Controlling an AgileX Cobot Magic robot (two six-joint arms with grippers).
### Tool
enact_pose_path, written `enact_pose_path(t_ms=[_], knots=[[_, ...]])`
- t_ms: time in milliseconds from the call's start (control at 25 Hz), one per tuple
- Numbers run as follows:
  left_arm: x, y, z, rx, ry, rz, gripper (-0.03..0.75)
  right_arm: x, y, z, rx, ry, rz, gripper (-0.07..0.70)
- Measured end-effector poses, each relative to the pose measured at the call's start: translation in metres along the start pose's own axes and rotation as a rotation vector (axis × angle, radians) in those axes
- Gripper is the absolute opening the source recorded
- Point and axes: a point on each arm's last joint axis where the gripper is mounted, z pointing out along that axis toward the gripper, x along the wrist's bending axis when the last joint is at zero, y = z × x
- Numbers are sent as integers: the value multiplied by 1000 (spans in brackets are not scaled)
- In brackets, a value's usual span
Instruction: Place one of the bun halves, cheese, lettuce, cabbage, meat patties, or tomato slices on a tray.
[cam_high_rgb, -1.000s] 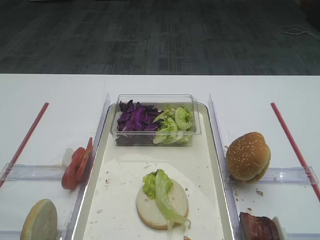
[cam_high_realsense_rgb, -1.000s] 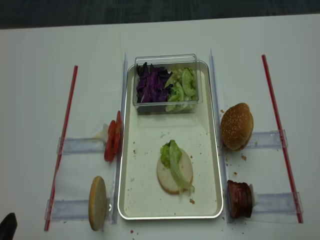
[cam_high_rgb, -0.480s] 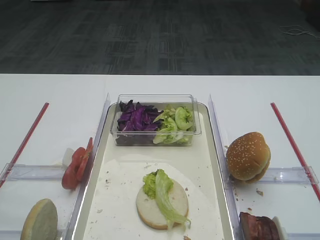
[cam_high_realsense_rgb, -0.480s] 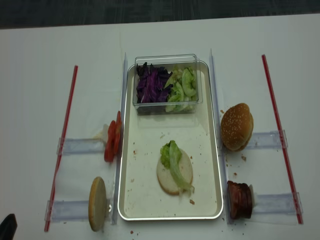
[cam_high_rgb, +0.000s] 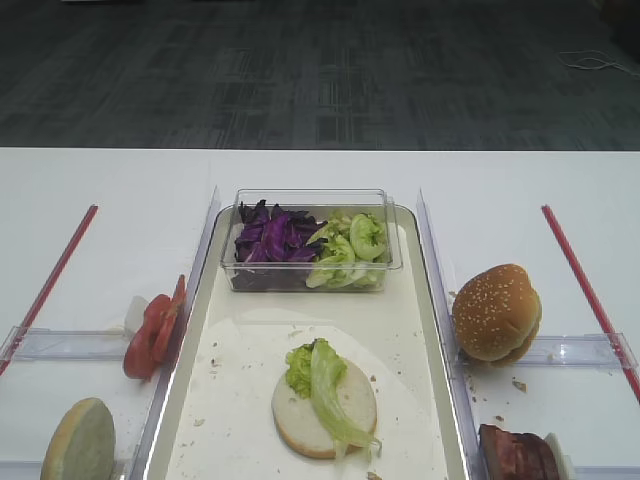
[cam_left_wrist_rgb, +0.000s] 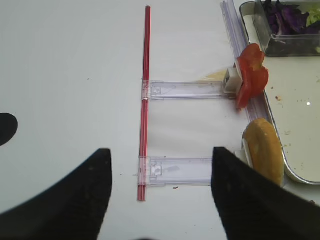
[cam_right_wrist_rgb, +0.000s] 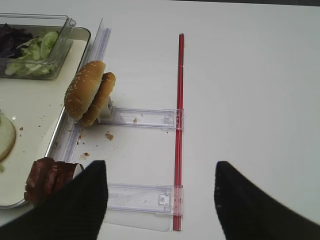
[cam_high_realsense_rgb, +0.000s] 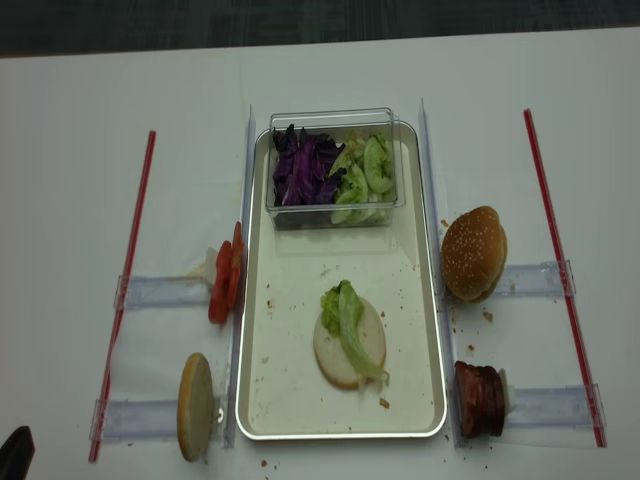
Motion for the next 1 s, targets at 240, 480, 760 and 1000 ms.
enact_pose_path(t_ms=[240,480,760,1000], knots=[[0,0,0,0,0,0,412,0,0,0,0,0,0,468],[0,0,0,0,0,-2,412,0,0,0,0,0,0,468],[0,0,0,0,0,-2,412,0,0,0,0,0,0,468],[0,0,0,0,-2,-2,412,0,0,0,0,0,0,468]])
